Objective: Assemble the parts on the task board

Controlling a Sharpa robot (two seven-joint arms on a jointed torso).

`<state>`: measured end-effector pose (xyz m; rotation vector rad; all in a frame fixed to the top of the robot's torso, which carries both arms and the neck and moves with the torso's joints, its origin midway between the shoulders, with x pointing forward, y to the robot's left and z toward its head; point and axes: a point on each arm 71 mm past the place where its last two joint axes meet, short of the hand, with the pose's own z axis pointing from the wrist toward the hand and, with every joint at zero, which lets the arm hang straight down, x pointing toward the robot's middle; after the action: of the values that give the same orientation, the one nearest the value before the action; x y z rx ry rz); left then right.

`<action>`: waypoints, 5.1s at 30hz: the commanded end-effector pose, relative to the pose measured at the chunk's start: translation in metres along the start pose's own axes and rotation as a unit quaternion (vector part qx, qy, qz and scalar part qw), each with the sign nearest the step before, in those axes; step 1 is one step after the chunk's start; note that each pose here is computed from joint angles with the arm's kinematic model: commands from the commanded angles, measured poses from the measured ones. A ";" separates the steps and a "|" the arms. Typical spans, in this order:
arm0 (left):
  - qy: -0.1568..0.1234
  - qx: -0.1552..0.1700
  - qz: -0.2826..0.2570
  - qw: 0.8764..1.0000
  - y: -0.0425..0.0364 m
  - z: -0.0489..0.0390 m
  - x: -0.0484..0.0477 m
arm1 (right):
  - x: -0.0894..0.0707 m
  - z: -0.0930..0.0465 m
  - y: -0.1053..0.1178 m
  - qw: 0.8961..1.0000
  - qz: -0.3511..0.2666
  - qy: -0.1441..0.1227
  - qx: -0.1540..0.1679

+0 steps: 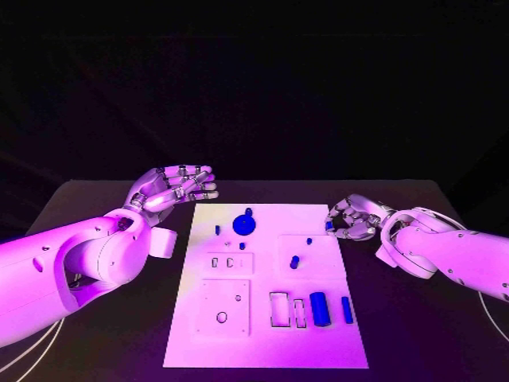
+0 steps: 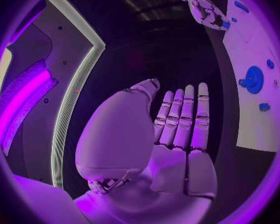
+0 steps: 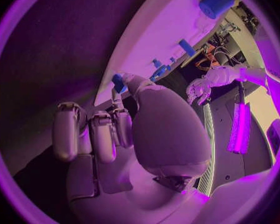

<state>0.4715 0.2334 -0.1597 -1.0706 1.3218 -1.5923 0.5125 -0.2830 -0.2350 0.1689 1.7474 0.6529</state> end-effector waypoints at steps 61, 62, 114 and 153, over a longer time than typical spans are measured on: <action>0.007 -0.016 -0.004 1.000 0.0086 0.0078 0.0056 | 0.112 0.009 0.206 0.992 -0.038 0.039 -0.116; 0.007 -0.016 -0.004 1.000 0.0085 0.0077 0.0056 | 0.113 0.009 0.207 0.991 -0.040 0.039 -0.118; 0.010 -0.017 -0.005 1.000 0.0094 0.0089 0.0054 | 0.138 0.014 0.207 0.989 -0.077 0.057 -0.108; 0.008 -0.019 -0.003 1.000 0.0100 0.0093 0.0033 | 0.136 0.013 0.206 0.991 -0.069 0.046 -0.104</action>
<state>0.4799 0.2281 -0.1695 -1.0972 1.3615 -1.5670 0.4402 -0.0477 -0.2479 -0.1235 1.7586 0.7442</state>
